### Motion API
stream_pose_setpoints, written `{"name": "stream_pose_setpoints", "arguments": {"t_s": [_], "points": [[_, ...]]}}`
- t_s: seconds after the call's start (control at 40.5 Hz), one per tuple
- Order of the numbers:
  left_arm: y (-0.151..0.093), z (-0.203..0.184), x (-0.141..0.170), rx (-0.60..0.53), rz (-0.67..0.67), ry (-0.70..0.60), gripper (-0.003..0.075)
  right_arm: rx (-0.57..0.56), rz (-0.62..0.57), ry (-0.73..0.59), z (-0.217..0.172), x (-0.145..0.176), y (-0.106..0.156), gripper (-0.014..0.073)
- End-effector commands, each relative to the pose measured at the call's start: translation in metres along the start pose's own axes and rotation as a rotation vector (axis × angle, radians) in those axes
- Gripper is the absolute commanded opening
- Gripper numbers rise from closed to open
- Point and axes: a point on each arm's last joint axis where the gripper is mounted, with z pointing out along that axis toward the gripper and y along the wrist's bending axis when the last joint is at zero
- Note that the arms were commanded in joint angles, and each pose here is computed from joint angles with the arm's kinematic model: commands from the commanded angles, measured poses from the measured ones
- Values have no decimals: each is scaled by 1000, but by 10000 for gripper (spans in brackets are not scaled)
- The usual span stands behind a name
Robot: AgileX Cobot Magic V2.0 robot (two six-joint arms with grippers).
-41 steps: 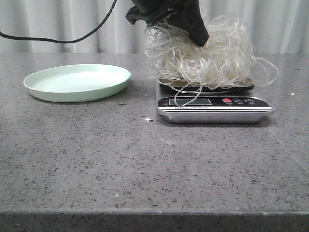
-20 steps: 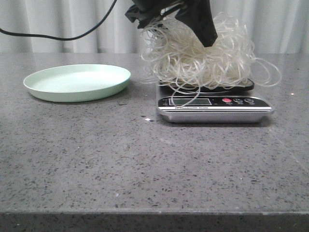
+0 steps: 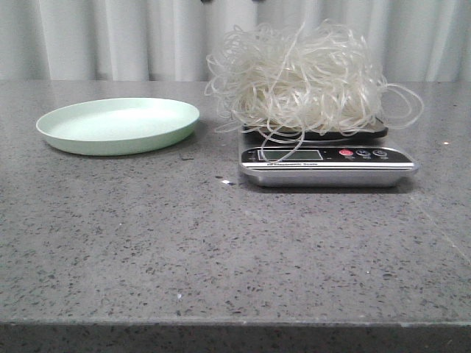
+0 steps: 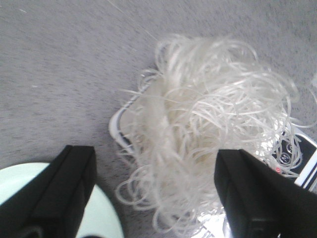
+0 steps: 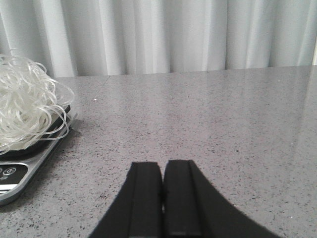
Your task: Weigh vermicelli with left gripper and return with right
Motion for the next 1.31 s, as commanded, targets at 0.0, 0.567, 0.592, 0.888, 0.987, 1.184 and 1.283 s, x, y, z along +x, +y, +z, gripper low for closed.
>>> {"name": "stream_pose_setpoints", "arguments": {"t_s": [0.0,0.567,0.592,0.888,0.987,1.184,1.283], "points": [[1,-57,-16,-44,-17,-162,533,-5,0,-107,-2,-11,1,151],[32,-162,92,-354,-222,-337,337,-5,0,-107,-2,-11,1,151],[31,-167,96,-369,-223,-353,327,-5,0,-107,-2,-11,1,151],[7,-187,170,-523,-173,-385,134,-5,0,-107,-2,-11,1,151],[-2,-190,189,-571,-128,-398,137,-5,0,-107,-2,-11,1,151],[-16,-183,228,-601,-102,-428,137,-5,0,-107,-2,-11,1,151],[-22,-179,244,-608,-113,-468,137,-5,0,-106,-2,-11,1,151]]}}
